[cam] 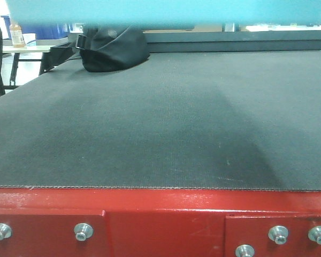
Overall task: Fetch blue bin and place on conveyor start
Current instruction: 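Lower the turquoise bin onto the grey conveyor belt with both grippers, then open both grippers and raise them away from the bin rims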
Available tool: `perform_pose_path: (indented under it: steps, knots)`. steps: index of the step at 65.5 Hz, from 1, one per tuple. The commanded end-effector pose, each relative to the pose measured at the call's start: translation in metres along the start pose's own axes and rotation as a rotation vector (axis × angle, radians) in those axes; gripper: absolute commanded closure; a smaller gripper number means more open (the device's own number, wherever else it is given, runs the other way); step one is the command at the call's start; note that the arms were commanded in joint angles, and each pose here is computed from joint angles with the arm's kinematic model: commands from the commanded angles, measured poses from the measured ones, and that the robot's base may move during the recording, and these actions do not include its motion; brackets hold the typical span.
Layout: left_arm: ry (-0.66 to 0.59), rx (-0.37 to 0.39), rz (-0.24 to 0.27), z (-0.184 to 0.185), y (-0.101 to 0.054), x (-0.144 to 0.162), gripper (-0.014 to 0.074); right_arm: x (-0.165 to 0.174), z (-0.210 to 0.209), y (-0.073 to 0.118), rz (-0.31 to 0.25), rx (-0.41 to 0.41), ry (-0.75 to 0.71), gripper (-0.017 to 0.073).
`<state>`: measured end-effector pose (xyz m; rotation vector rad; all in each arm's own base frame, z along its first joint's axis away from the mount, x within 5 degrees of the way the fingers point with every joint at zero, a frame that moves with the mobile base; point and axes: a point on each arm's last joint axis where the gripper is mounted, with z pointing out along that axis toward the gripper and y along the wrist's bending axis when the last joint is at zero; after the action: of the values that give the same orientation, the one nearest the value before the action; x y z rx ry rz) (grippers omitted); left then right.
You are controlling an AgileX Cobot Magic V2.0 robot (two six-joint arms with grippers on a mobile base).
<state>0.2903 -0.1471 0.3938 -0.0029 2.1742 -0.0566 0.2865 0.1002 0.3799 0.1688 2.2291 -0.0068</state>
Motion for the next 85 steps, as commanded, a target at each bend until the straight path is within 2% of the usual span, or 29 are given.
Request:
perform_pose_path:
  steps: [1, 5, 12, 16, 26, 41, 64, 68, 71, 75, 82, 85]
  knots:
    - [0.0, 0.115, -0.073, 0.011, -0.012, 0.001, 0.0704, 0.007, 0.013, 0.013, 0.039, -0.074, -0.009, 0.0724]
    - [0.035, 0.118, -0.13, 0.025, -0.005, 0.006, 0.0704, 0.016, 0.024, 0.013, 0.061, -0.08, 0.005, 0.0724]
    - [0.063, 0.112, -0.168, 0.043, 0.005, 0.017, 0.0704, 0.03, 0.043, 0.012, 0.058, -0.106, 0.015, 0.0724]
    - [0.07, 0.115, -0.162, 0.05, 0.006, 0.024, 0.0704, 0.033, 0.055, 0.012, 0.057, -0.117, 0.016, 0.0724]
    - [0.093, 0.118, -0.108, 0.068, 0.005, 0.045, 0.0704, 0.041, 0.085, 0.009, 0.061, -0.099, 0.048, 0.0724]
    - [0.098, 0.113, -0.125, 0.094, 0.014, 0.055, 0.0704, 0.046, 0.104, 0.01, 0.053, -0.105, 0.063, 0.0724]
    - [0.132, 0.085, -0.085, 0.104, 0.015, 0.062, 0.0697, 0.053, 0.119, 0.016, 0.035, -0.119, 0.073, 0.0724]
    - [0.131, 0.079, -0.073, 0.104, 0.016, 0.062, 0.0649, 0.05, 0.119, 0.017, 0.022, -0.131, 0.053, 0.0724]
    - [0.13, 0.078, -0.071, 0.104, 0.016, 0.062, 0.0573, 0.049, 0.118, 0.017, 0.021, -0.132, 0.049, 0.0689]
    - [0.13, 0.077, -0.071, 0.103, 0.016, 0.062, 0.0475, 0.048, 0.118, 0.017, 0.021, -0.123, 0.054, 0.0578]
    - [0.146, 0.053, -0.071, 0.103, 0.019, 0.061, 0.0264, 0.05, 0.118, 0.015, 0.02, -0.103, 0.07, 0.0317]
    - [0.155, 0.035, -0.068, 0.103, 0.021, 0.061, 0.0205, 0.051, 0.118, 0.013, 0.018, -0.081, 0.086, 0.0263]
